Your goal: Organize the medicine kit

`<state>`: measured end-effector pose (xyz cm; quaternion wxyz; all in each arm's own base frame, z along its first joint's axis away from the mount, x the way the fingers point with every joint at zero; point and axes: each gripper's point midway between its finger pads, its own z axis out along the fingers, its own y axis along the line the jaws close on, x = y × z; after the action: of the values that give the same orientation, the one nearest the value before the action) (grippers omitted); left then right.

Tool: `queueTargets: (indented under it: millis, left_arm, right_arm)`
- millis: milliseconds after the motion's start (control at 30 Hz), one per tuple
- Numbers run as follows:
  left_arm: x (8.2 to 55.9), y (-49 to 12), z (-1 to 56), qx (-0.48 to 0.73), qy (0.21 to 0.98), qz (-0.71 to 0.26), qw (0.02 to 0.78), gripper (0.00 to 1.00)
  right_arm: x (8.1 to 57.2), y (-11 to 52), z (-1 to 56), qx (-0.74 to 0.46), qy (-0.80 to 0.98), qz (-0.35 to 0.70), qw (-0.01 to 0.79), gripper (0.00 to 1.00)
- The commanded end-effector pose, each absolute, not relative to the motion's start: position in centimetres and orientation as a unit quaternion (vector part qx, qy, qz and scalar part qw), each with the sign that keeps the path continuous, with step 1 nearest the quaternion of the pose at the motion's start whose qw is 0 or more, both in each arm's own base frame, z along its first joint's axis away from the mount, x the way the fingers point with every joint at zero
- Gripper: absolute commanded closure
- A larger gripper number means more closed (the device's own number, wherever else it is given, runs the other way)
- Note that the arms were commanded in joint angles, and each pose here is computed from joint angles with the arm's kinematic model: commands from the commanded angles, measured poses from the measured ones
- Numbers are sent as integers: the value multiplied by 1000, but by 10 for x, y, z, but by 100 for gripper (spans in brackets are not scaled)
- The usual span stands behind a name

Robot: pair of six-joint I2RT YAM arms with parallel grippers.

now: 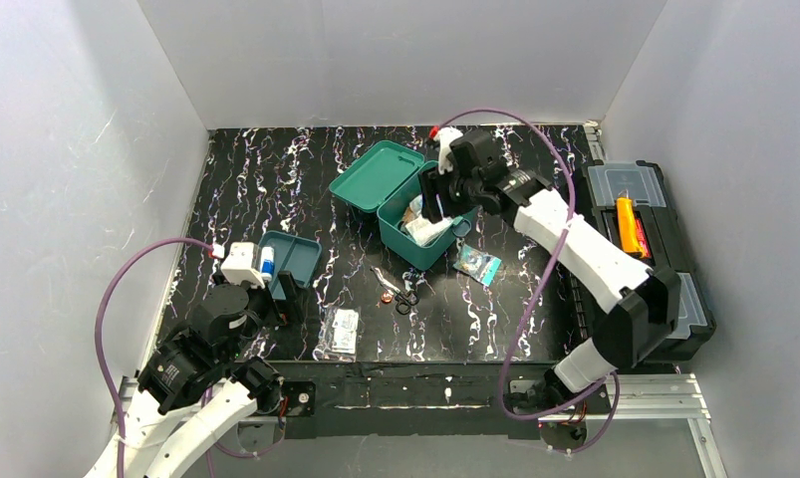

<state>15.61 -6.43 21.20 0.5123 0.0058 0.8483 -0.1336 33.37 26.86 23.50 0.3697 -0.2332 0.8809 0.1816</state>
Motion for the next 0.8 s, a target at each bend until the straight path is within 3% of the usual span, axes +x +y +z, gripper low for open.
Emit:
queueTargets:
  millis: [0, 367, 767]
  left_arm:
    - [158, -66, 213, 8, 847, -133, 514, 0]
    - [160, -76, 204, 25, 864, -134, 484, 1]
    - [157, -119, 147, 23, 946, -128, 298, 0]
  right_arm:
    - [283, 280, 244, -257, 871, 235, 347, 31]
    - [203, 282, 242, -242, 858, 307, 332, 28]
    - [165, 231, 166, -183, 901, 265, 291, 27]
